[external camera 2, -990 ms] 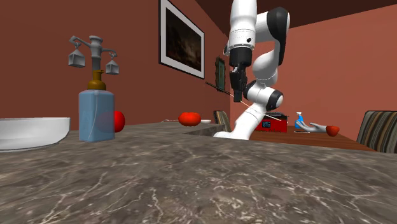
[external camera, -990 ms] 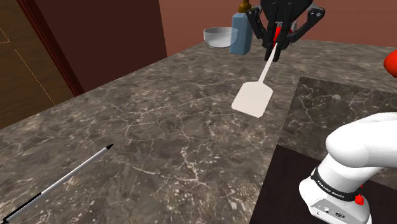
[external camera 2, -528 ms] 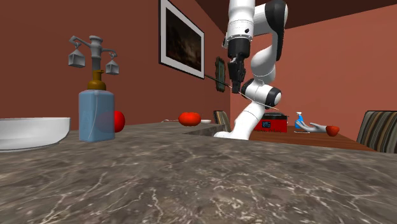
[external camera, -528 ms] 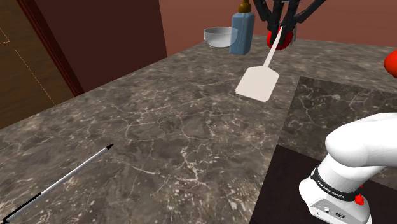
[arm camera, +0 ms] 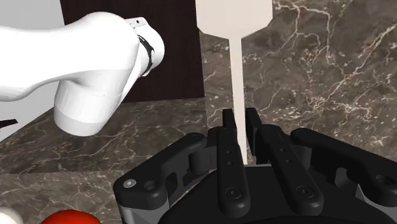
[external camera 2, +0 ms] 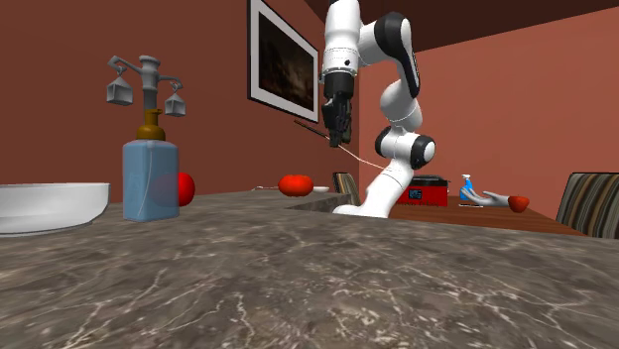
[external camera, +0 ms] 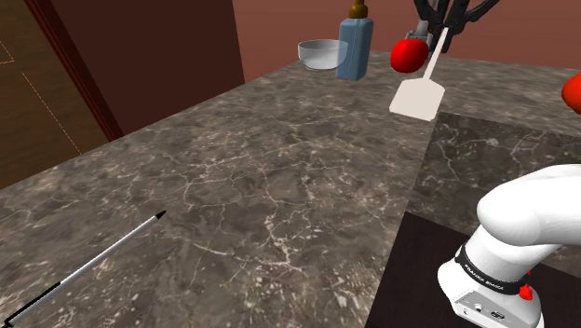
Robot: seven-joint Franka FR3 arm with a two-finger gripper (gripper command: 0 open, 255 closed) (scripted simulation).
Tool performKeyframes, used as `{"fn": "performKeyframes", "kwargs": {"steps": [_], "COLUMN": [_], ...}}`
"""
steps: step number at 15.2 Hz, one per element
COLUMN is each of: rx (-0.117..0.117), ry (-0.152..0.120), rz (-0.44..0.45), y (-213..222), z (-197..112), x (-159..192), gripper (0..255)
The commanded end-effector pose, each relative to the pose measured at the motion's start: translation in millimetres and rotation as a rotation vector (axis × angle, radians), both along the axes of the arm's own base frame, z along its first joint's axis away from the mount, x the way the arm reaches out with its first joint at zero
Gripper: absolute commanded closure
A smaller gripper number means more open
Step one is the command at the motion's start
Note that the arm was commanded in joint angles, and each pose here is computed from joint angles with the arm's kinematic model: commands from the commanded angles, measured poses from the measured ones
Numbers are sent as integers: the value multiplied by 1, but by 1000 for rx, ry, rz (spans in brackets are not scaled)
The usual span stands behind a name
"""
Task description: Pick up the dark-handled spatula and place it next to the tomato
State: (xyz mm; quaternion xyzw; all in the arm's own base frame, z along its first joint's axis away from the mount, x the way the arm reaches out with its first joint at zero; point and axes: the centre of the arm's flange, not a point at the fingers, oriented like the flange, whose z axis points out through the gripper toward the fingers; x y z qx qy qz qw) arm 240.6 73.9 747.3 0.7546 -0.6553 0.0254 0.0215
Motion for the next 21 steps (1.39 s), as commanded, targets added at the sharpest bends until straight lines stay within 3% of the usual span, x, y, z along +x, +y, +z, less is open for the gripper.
{"fn": "performKeyframes", "kwargs": {"steps": [1, 21], "rx": [0, 0], "ry": [0, 0], "rz": [1, 1], "y": [-26, -286], "z": [-2, -2], "x": [-8, -55], "gripper": [255, 255]}}
